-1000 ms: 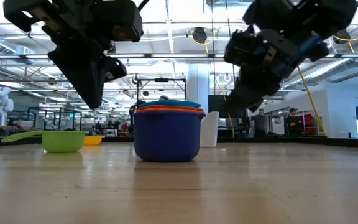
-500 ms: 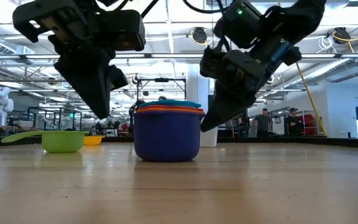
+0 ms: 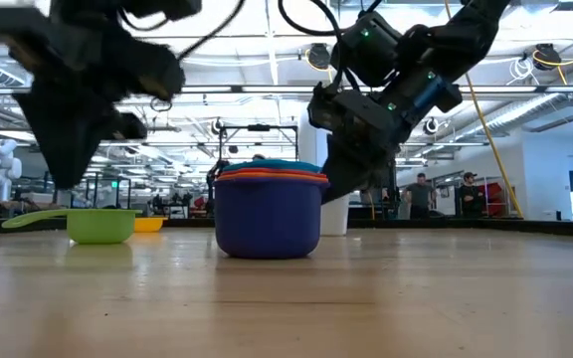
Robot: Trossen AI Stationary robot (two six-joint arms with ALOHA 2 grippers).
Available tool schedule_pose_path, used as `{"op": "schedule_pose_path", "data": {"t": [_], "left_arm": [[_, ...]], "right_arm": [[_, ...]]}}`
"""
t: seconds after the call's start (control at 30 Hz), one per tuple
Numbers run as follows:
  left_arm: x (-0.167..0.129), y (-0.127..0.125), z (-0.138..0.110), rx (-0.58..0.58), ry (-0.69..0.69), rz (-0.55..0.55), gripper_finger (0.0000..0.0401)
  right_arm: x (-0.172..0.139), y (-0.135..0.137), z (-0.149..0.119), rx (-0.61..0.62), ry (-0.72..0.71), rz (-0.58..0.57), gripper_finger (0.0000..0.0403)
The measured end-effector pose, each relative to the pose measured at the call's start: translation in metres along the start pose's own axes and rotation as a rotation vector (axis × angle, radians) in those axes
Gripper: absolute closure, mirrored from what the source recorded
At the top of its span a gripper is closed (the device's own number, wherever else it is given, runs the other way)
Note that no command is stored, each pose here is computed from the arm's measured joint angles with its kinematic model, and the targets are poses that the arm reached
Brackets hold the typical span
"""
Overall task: Nest measuring cups in basket
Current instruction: Adjust the stacked measuring cups
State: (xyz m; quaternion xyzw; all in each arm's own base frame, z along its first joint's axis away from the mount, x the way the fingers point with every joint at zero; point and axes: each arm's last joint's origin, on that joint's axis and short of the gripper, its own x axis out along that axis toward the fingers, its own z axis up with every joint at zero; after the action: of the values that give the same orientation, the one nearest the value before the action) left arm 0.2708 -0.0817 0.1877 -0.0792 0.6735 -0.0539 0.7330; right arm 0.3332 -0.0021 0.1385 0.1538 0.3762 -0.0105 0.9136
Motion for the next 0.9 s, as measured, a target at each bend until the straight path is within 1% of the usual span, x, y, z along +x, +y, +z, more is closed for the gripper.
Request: {"op": "schedule_pose_path", "data": {"t": [0.13,0.27,0.3,0.37,0.47,0.57,0.63,0.7,0.8,0.9], "left_arm": [[-0.018,0.0,-0.007,0.003,-0.031,-0.004,0.0384],[-0.039,0.0,-0.014,-0.008,-0.121,0.011,0.0383],[-0.044,0.0,-0.016,-0.011,-0.14,0.012,0.0386],[-0.053,0.0,-0.019,-0.012,-0.179,0.021,0.0394],[-0.064,0.0,-0.025,-0.027,-0.231,0.024,0.0396],[-0.07,-0.001,-0.028,-0.019,-0.273,0.049,0.0386],[-0.072,-0.001,-0.029,-0.014,-0.288,0.068,0.0382],[-0.073,0.0,-0.029,-0.004,-0.294,0.083,0.0383],[-0.073,0.0,-0.029,0.006,-0.298,0.089,0.0394],[-0.073,0.0,-0.028,0.004,-0.3,0.088,0.0396]], "right_arm": [[0.0,-0.003,0.003,0.016,-0.025,0.001,0.0403],[-0.001,-0.006,0.007,0.027,-0.034,0.017,0.0403],[-0.002,-0.007,0.007,0.024,-0.019,0.003,0.0403],[-0.008,-0.009,0.007,0.023,0.014,-0.065,0.0403],[-0.022,-0.009,0.014,0.016,-0.004,-0.14,0.0403],[-0.034,-0.007,0.015,0.027,0.015,-0.146,0.0403],[-0.042,-0.002,0.016,0.036,0.073,-0.154,0.0403],[-0.047,0.003,0.023,0.03,0.127,-0.169,0.0403],[-0.055,0.011,0.035,-0.015,0.204,-0.207,0.0403],[-0.063,0.02,0.049,-0.063,0.213,-0.213,0.0403]]}}
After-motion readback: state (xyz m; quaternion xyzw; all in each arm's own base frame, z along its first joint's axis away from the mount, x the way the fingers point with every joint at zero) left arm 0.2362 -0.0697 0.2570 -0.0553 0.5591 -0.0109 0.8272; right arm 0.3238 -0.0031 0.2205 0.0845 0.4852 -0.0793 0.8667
